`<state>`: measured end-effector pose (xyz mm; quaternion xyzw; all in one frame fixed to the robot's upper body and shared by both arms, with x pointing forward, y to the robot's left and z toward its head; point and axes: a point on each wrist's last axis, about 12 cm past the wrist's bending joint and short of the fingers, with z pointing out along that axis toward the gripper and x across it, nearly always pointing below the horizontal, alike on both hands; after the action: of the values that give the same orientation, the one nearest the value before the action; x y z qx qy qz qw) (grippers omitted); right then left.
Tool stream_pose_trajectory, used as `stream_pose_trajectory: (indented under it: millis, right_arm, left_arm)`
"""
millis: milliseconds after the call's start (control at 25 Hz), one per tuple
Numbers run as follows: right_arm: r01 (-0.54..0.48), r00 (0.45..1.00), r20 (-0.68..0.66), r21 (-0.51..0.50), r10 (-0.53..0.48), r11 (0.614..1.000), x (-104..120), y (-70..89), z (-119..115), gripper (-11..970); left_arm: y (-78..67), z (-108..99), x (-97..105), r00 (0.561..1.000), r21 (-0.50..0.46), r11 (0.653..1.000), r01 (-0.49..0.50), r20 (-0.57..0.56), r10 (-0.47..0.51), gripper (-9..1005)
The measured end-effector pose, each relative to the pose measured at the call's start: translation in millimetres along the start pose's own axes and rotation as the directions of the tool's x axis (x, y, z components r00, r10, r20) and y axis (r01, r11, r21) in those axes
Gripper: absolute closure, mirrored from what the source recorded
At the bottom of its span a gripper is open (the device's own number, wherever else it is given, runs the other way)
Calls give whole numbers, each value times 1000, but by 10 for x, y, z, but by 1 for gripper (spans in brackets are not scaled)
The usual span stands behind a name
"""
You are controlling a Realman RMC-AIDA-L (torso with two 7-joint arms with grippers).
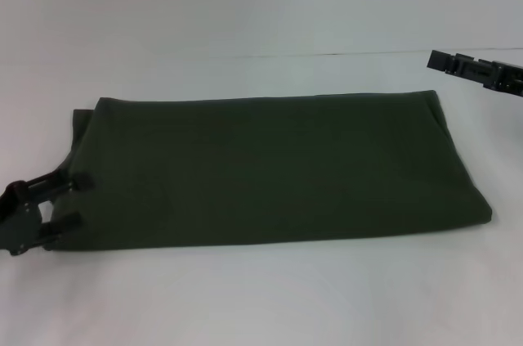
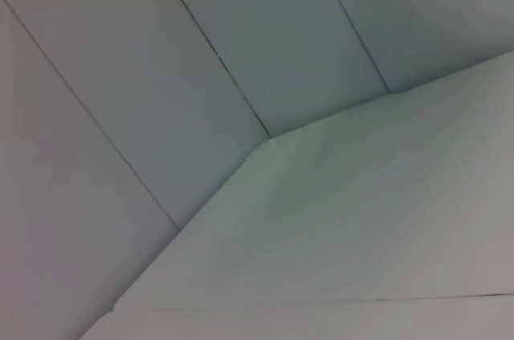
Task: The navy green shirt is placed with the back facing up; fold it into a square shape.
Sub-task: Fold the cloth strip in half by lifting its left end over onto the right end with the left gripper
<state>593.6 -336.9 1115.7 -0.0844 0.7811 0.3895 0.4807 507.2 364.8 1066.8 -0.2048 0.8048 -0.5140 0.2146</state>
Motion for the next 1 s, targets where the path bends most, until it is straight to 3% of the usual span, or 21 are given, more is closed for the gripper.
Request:
stream_pose_trajectory:
  millis: [400, 1000]
  right_arm:
    - [3, 1000, 7, 15, -3, 1000, -32, -18, -15, 82]
    - [2, 1000, 15, 25, -3, 1000, -39, -32, -26, 81]
  left_arm:
    - [115, -69, 55, 998, -57, 996, 66, -2, -66, 121]
    - [251, -74, 67, 997, -151, 986, 75, 17, -73, 122]
